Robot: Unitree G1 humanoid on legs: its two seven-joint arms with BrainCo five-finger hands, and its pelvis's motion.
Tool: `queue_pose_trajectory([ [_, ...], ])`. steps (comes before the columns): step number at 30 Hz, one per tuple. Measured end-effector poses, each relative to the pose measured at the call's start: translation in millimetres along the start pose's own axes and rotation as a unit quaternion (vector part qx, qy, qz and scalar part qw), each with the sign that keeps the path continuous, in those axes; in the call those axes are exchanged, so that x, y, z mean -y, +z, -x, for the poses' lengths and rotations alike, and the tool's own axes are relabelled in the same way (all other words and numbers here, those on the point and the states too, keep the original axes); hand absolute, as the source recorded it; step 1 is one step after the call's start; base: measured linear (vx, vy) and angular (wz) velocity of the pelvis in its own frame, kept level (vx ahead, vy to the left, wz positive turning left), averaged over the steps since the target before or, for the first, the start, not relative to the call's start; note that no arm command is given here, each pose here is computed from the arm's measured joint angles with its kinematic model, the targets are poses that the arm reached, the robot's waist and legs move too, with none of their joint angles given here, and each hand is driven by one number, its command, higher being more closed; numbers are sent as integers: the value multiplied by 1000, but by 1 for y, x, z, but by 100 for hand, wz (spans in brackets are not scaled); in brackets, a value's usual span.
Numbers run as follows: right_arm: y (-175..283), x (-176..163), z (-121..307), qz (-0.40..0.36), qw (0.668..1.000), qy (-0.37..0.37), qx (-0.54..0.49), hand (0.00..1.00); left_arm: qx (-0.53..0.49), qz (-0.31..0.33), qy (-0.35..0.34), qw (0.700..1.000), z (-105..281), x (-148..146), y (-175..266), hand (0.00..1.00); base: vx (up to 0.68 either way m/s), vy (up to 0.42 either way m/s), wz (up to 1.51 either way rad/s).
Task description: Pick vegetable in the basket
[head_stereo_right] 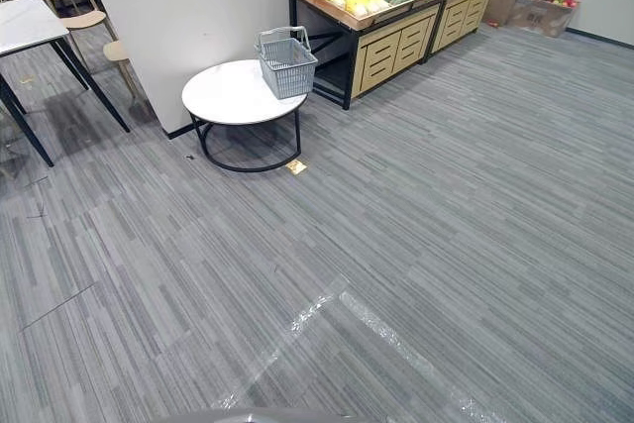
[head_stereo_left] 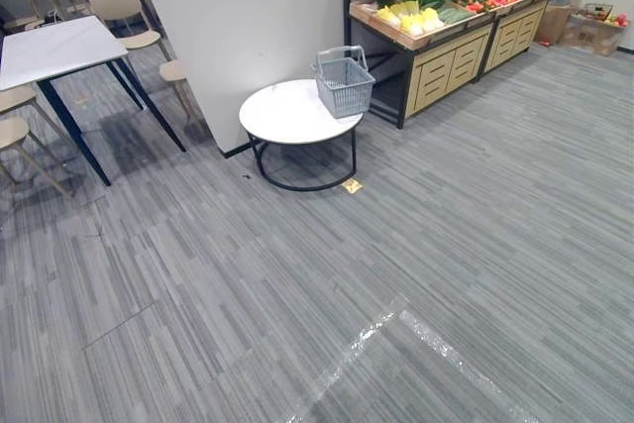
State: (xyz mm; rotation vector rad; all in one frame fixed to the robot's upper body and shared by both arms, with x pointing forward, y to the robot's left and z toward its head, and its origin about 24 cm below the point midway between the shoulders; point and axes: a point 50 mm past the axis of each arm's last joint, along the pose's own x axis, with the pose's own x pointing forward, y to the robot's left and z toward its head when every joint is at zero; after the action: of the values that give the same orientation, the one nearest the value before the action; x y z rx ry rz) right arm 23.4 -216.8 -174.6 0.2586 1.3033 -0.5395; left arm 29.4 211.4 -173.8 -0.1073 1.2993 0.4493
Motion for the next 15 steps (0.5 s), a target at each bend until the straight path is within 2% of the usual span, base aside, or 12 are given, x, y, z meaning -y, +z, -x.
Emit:
queue_pose_trajectory([
  [15,15,-9,-2,-14,1000,9,20,0,7,-18,-21,1000,-2,4,8,0,13,-25,-5],
])
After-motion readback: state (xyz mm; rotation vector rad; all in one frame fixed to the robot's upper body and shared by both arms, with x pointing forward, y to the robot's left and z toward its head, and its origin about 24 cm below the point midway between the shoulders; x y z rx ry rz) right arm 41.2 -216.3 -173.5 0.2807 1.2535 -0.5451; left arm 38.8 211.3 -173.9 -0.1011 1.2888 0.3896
